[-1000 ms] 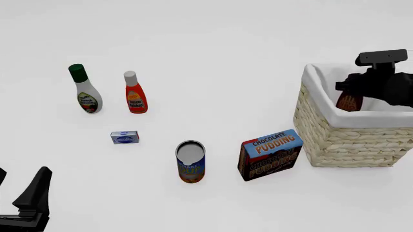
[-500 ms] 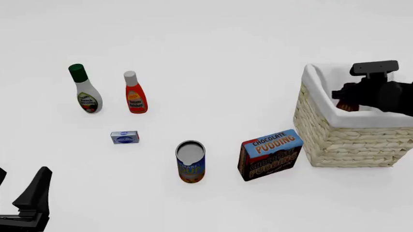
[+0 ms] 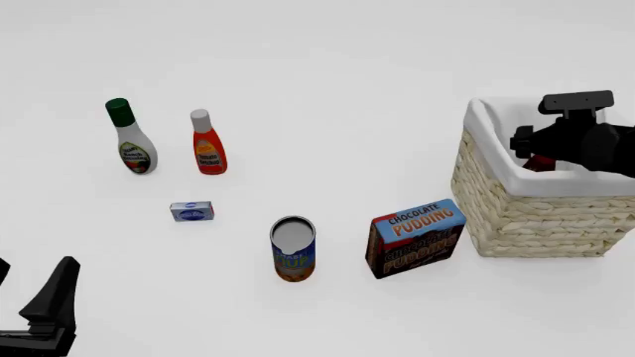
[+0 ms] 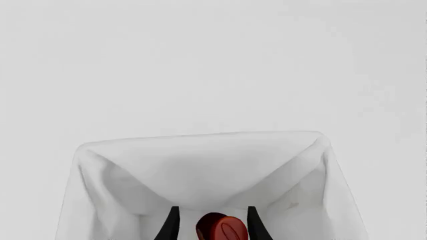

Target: Pick the bbq sauce and place it in the basket.

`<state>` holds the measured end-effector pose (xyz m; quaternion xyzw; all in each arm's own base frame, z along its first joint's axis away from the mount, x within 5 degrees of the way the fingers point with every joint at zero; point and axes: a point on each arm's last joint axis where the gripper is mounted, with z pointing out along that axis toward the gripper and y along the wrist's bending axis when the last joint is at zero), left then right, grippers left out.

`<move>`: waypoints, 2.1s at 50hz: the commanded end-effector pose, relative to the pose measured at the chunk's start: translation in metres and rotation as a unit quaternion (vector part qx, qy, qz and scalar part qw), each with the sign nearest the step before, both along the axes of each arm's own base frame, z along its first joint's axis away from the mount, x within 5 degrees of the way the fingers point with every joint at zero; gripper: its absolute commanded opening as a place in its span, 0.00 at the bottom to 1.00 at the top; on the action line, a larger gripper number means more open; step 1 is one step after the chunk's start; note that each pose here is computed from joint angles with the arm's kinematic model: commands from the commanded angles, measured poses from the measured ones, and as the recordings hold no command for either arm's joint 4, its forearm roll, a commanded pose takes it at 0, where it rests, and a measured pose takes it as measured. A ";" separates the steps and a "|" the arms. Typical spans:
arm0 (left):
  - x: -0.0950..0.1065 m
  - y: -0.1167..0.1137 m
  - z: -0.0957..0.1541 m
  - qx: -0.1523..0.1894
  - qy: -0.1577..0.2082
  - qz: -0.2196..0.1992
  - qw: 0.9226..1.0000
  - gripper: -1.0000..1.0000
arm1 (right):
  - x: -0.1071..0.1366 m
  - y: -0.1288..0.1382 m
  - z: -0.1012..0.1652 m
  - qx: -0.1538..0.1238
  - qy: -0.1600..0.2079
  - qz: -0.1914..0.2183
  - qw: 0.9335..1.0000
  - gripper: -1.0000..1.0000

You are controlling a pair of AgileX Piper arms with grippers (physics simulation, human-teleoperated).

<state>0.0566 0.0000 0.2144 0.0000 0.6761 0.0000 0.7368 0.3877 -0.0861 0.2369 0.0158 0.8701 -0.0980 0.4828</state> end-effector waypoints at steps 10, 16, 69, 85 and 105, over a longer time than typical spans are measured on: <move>0.000 0.000 0.000 0.000 0.000 0.000 1.000 1.00 | -0.006 0.004 0.029 -0.003 -0.022 0.002 1.000 1.00; 0.000 0.000 0.000 0.000 0.000 0.000 1.000 1.00 | -0.010 0.007 0.042 -0.005 -0.034 0.005 0.999 1.00; 0.000 0.000 0.000 0.000 0.000 0.000 1.000 1.00 | -0.080 0.037 0.163 -0.013 -0.140 0.024 0.990 1.00; 0.000 0.000 0.000 0.000 0.000 0.000 1.000 1.00 | -0.107 0.048 0.188 -0.018 -0.170 0.036 0.985 1.00; 0.000 0.000 0.000 0.000 0.000 0.000 1.000 1.00 | -0.148 0.064 0.224 -0.009 -0.225 0.053 0.973 1.00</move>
